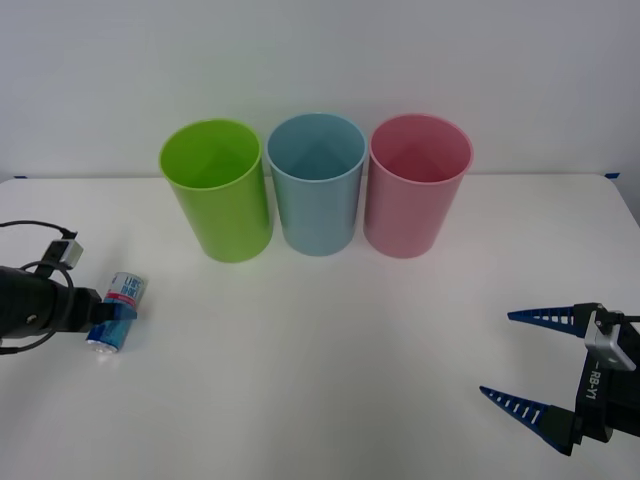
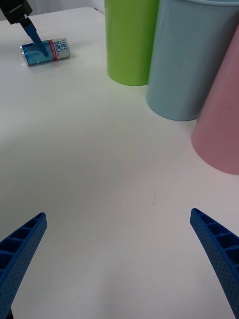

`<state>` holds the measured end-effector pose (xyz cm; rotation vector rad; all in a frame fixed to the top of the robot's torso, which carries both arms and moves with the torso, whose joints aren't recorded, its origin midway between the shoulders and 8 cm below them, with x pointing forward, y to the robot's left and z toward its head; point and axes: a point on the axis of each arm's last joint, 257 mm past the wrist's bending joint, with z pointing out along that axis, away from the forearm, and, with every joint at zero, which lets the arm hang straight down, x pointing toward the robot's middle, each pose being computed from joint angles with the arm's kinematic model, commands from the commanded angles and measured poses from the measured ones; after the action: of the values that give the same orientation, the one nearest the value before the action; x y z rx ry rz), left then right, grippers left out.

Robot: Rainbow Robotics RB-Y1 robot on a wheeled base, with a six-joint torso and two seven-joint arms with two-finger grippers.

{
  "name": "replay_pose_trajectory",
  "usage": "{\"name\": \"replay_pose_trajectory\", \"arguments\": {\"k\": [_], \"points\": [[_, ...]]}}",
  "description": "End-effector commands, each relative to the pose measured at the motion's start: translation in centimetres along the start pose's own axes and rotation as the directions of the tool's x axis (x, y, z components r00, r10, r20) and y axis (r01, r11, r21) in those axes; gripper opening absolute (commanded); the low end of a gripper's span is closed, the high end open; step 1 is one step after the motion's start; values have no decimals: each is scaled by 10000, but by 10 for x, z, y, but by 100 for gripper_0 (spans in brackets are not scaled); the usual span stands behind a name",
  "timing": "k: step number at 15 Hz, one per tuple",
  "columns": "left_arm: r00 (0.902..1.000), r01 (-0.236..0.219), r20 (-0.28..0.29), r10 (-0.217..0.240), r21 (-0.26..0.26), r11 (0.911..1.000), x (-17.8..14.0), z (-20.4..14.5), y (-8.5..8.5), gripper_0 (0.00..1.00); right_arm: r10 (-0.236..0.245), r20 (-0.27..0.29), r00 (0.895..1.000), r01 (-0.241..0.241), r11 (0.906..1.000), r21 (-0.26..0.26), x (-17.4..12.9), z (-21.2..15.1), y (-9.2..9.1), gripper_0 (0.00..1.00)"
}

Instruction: Put cans in the blue bin and PET bottles in the pink bin and trash in the green bin.

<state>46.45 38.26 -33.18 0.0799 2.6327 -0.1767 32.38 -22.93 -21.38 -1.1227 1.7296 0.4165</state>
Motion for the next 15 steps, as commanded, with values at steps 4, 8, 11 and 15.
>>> {"name": "replay_pose_trajectory", "arguments": {"k": [4, 8, 11, 15], "points": [[9996, 275, -65, -275, 20, 9996, -5, 12, -2, 100, 0, 0, 10000, 0, 10000, 0, 0, 0, 0, 100], [10000, 59, -35, -59, 2, 10000, -7, 12, -1, 81, 0, 0, 10000, 0, 10000, 0, 0, 0, 0, 100], [10000, -37, -88, 37, 6, 10000, -4, 13, -2, 18, 0, 0, 10000, 0, 10000, 0, 0, 0, 0, 100], [9996, -225, -148, 225, 0, 9997, -1, 15, -2, 2, 0, 0, 10000, 0, 10000, 0, 0, 0, 0, 100]]}}
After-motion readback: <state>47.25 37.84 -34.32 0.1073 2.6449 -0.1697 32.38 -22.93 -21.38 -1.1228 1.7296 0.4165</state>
